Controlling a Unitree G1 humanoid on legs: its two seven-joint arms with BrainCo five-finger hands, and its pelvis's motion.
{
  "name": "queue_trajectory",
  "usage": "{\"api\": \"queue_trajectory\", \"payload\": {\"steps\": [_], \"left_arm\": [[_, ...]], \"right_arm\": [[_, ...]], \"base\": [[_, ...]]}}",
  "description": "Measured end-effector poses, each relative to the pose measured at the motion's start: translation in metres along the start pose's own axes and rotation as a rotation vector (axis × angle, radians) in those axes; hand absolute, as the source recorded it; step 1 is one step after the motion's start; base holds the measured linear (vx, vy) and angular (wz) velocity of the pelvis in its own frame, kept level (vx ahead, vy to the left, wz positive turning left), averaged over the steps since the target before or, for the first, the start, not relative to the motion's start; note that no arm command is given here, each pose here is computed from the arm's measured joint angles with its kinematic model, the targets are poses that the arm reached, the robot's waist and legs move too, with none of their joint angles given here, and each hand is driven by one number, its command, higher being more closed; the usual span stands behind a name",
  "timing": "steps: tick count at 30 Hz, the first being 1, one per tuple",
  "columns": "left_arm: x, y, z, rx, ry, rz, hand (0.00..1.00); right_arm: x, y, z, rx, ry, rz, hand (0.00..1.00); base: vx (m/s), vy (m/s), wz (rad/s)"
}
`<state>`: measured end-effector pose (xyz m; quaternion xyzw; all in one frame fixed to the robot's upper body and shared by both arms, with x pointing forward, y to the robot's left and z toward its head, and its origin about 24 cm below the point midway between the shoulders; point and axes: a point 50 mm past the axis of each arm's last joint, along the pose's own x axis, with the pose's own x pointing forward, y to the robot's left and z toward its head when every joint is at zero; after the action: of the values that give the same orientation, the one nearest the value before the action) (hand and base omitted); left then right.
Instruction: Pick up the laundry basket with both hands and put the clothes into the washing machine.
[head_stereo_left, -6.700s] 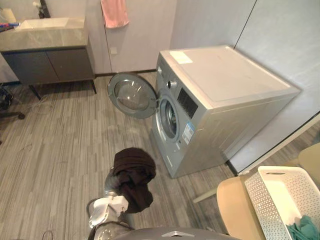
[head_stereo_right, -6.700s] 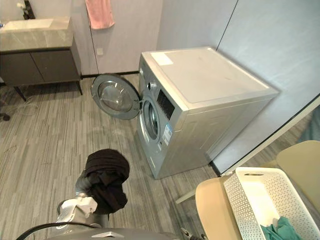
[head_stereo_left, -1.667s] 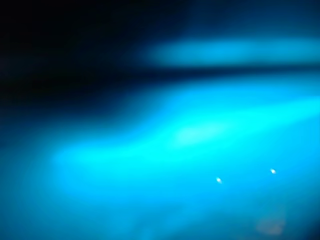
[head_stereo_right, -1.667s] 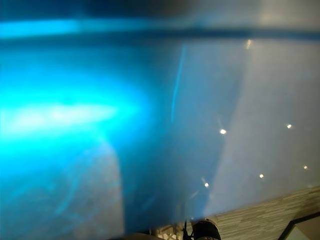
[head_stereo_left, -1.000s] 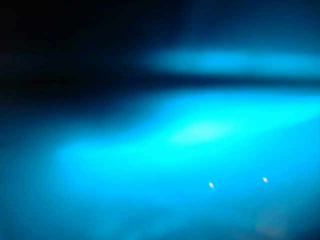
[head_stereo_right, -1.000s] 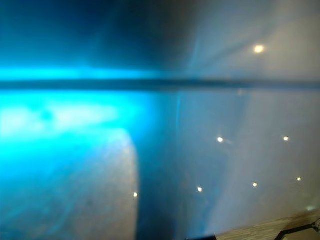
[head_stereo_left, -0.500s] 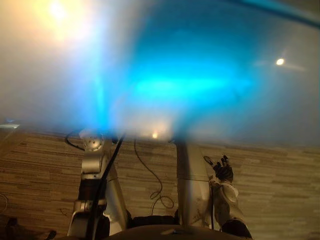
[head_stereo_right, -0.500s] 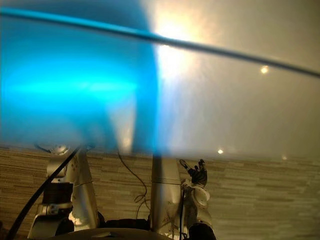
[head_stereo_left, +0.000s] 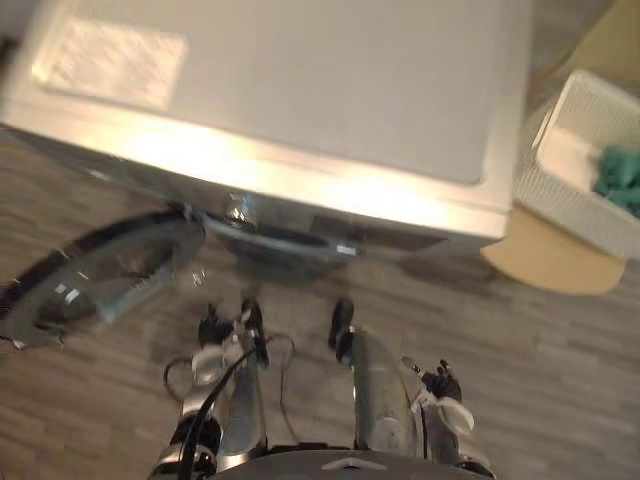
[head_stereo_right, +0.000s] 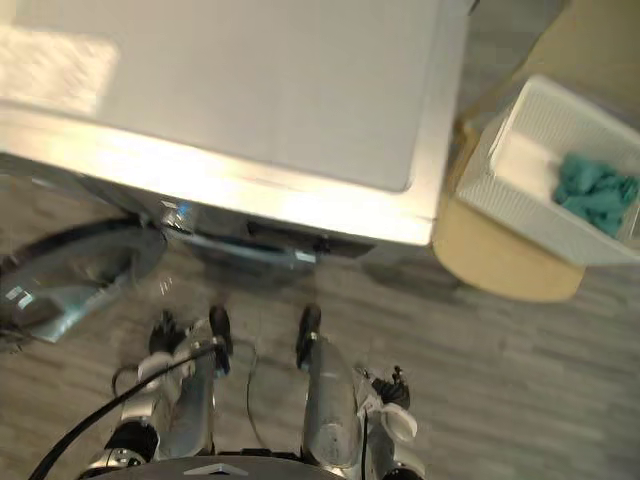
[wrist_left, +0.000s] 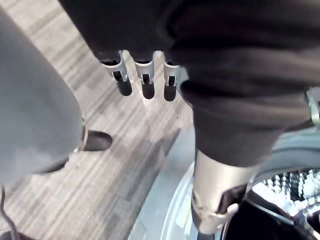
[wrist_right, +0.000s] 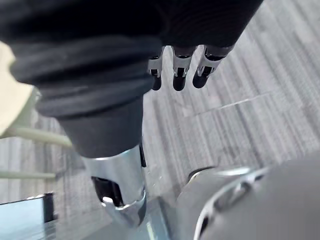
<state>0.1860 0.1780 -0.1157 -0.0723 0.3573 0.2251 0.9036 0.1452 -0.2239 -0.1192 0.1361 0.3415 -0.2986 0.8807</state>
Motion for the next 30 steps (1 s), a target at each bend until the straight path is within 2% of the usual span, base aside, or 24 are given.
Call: {"api": "queue_trajectory", "payload": {"steps": [5,9,14,17,22,25,29,30], "left_arm": [[-0.019,0.049,-0.069,-0.033,0.261,0.153,0.0],[-0.028,0.056,-0.086,-0.119,0.33,0.206,0.0],[-0.033,0.052,-0.096,-0.152,0.376,0.18,0.0],[-0.031,0.05,-0.095,-0.109,0.368,0.15,0.0],[-0.024,0.046,-0.086,0.074,0.342,0.055,0.0],[-0.018,0.032,-0.077,0.154,0.315,-0.02,0.0],[-0.01,0.032,-0.067,0.174,0.293,-0.013,0.0],[-0.01,0.034,-0.067,0.154,0.302,0.002,0.0]], "right_arm": [[-0.004,-0.007,-0.012,-0.005,0.038,0.0,0.0],[-0.006,-0.01,-0.027,0.019,0.114,-0.001,0.0],[-0.008,-0.021,-0.044,0.047,0.197,-0.046,0.0],[-0.011,-0.027,-0.056,0.055,0.257,-0.073,0.0],[-0.022,-0.045,-0.077,0.035,0.338,-0.115,0.0],[-0.024,-0.048,-0.079,0.032,0.349,-0.122,0.0],[-0.019,-0.032,-0.069,0.006,0.302,-0.059,0.0],[-0.014,-0.019,-0.061,-0.005,0.272,-0.02,0.0]], "base": [[0.16,-0.008,0.11],[0.03,0.047,0.02],[-0.02,0.114,-0.29],[-0.04,0.138,-0.56],[-0.01,0.112,-0.48],[0.05,0.055,-0.53],[0.0,0.02,-1.43],[-0.11,-0.015,-2.05]]}}
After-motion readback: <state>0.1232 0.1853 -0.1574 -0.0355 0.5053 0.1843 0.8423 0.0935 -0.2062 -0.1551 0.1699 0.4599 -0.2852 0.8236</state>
